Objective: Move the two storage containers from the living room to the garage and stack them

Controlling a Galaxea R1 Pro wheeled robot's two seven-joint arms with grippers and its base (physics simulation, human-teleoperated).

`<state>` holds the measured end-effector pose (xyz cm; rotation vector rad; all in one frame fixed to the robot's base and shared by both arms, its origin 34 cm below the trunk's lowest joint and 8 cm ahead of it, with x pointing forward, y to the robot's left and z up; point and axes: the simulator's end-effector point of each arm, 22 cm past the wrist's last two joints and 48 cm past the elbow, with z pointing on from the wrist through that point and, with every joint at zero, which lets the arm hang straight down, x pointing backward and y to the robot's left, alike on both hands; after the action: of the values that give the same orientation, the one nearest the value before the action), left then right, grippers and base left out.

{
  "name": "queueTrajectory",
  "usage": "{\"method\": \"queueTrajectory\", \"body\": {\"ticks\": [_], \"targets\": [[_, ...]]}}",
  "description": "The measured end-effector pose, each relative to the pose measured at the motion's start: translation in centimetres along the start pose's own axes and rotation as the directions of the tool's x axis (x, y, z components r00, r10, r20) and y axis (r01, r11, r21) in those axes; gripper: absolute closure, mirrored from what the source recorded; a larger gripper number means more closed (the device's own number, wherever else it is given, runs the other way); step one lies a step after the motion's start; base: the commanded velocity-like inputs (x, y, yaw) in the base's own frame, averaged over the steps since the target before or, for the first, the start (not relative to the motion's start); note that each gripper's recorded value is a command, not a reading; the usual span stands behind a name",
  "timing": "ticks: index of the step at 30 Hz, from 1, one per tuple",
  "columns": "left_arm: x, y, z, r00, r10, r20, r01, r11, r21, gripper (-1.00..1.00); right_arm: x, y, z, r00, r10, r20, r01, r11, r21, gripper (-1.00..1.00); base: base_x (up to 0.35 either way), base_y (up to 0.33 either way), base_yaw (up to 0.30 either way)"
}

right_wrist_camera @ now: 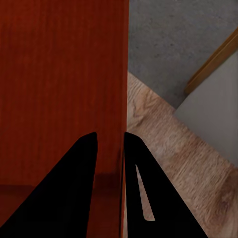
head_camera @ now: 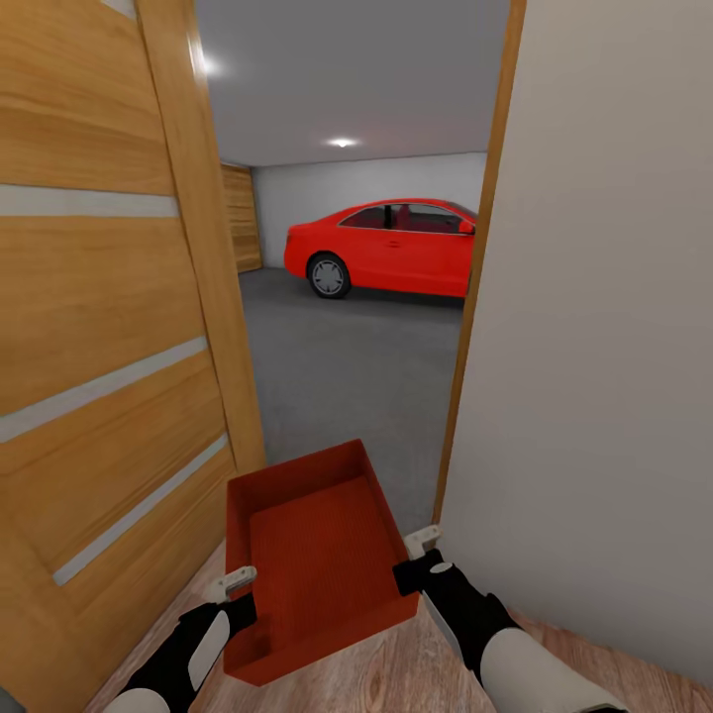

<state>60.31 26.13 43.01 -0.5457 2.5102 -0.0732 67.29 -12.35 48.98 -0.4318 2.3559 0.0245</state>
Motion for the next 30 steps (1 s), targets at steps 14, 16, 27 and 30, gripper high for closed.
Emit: {"method": "queueTrajectory", "body": {"ticks": [14, 16, 27, 30], "targets": [[-0.04, 0.03, -0.06, 1.0, 0.002, 0.0, -0.002, 1.0, 0.001, 1.0, 0.08, 0.05, -0.12, 1.0, 0.003, 0.0, -0.003, 1.0, 0.002, 1.0, 0.0, 0.0, -0.068], [-0.07, 0.02, -0.09, 1.0, 0.003, 0.001, -0.003, 1.0, 0.001, 1.0, 0.04, 0.05, -0.14, 1.0, 0.003, 0.001, -0.003, 1.0, 0.002, 1.0, 0.0, 0.0, -0.055], [0.02, 0.07, -0.08, 1.0, 0.001, 0.0, -0.001, 1.0, 0.0, 1.0, 0.03, 0.07, -0.16, 1.0, -0.002, 0.001, 0.002, 1.0, 0.001, 1.0, 0.0, 0.101, -0.006], [0.06, 0.09, -0.07, 1.0, 0.001, 0.0, -0.001, 1.0, 0.0, 1.0, 0.06, 0.09, -0.15, 1.0, -0.002, 0.001, 0.002, 1.0, 0.001, 1.0, 0.0, 0.057, 0.0]]}}
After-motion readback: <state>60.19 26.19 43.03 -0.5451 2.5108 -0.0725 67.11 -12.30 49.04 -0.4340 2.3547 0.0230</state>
